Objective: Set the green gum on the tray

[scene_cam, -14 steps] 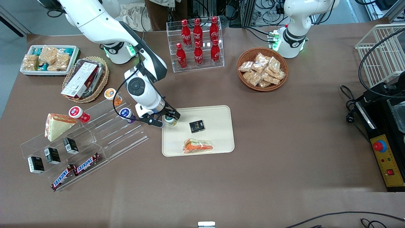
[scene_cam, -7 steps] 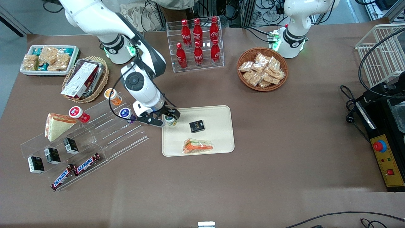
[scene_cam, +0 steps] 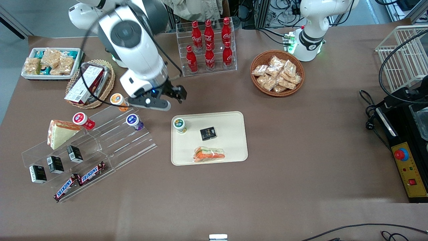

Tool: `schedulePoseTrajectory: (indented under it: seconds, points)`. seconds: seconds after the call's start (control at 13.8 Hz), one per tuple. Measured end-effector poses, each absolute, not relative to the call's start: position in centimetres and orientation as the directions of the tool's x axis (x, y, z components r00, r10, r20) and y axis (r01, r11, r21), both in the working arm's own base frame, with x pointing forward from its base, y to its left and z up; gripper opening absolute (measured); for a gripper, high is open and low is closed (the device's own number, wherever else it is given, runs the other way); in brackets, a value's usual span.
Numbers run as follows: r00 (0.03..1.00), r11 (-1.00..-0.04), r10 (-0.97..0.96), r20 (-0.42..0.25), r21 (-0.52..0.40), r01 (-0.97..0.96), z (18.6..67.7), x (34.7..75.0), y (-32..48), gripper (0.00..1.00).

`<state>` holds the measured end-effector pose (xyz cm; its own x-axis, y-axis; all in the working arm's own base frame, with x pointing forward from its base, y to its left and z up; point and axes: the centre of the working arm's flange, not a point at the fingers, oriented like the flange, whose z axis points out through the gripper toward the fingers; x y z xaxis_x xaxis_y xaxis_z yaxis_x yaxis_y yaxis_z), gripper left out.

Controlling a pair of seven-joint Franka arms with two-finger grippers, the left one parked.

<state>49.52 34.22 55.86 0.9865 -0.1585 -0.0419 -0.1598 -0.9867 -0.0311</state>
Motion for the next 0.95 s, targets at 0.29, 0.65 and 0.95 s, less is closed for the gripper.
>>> schedulePoseTrajectory:
  seconds: [0.29, 0.65, 0.95]
  points:
    - [0.999, -0.999, -0.031, 0.024, -0.021, -0.03, 61.4, 52.2, 24.8, 1.0]
    - [0.996, -0.997, 0.074, 0.049, 0.002, 0.074, 63.8, 55.5, 8.7, 1.0]
    - [0.995, -0.996, 0.085, 0.045, 0.007, 0.085, 63.8, 56.1, 3.6, 1.0]
